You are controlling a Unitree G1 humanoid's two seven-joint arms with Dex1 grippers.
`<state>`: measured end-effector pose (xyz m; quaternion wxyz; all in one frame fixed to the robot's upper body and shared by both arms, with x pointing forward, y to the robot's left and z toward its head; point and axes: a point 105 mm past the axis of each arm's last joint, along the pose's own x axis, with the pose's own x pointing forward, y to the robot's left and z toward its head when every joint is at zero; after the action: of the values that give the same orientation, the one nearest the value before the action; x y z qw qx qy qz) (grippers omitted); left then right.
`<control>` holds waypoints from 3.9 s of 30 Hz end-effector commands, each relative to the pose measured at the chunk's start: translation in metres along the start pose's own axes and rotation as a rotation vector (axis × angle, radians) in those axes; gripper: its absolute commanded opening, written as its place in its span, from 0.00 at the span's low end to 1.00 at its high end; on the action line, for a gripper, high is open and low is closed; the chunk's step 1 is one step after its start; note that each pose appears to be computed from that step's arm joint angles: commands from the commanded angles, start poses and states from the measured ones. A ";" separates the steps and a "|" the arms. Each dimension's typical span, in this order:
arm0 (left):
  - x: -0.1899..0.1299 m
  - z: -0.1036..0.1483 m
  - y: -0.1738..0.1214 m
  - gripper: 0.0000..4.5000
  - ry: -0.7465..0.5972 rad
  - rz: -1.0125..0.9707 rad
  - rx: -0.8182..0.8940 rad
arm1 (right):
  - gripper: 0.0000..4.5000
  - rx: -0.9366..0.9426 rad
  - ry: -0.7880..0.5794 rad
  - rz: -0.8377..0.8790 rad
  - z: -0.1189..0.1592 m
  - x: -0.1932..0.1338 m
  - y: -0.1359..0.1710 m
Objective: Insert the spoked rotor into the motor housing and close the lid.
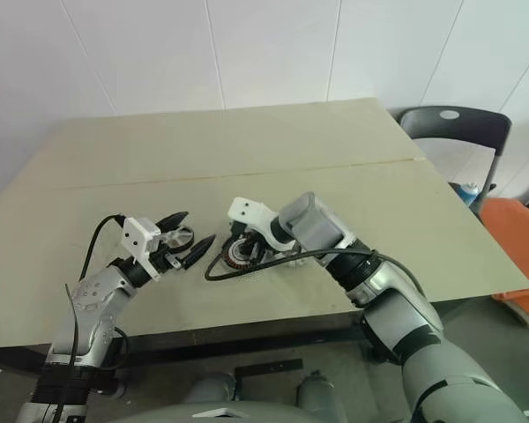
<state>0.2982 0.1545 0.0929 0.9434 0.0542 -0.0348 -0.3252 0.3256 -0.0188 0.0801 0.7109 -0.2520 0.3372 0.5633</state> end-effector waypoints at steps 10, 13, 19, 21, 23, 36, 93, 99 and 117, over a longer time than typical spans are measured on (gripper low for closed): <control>0.003 0.008 0.002 1.00 -0.027 -0.007 0.025 | 0.01 0.093 0.052 0.085 -0.017 0.009 0.012; 0.003 0.008 0.001 1.00 -0.026 -0.007 0.024 | 0.01 0.089 0.055 0.088 -0.017 0.009 0.012; 0.003 0.008 0.001 1.00 -0.024 -0.008 0.024 | 0.01 0.080 0.064 0.115 -0.019 0.009 0.018; 0.003 0.008 0.001 1.00 -0.024 -0.008 0.024 | 0.01 0.077 0.068 0.122 -0.020 0.009 0.019; 0.003 0.008 0.001 1.00 -0.024 -0.007 0.024 | 0.01 0.075 0.072 0.125 -0.020 0.010 0.020; 0.003 0.008 0.001 1.00 -0.024 -0.004 0.028 | 0.01 0.026 0.072 -0.002 -0.022 0.017 0.002; 0.004 0.005 -0.003 1.00 -0.027 -0.002 0.018 | 0.01 0.123 0.132 0.012 -0.044 0.027 -0.001; 0.003 0.006 -0.003 1.00 -0.027 -0.002 0.018 | 0.01 0.122 0.132 0.018 -0.044 0.028 0.001; 0.002 0.005 -0.004 1.00 -0.027 0.001 0.016 | 0.01 0.078 0.157 -0.006 -0.050 0.032 -0.001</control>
<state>0.2970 0.1496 0.0858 0.9430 0.0489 -0.0257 -0.3283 0.3286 -0.0109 0.0703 0.7092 -0.2471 0.3292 0.5724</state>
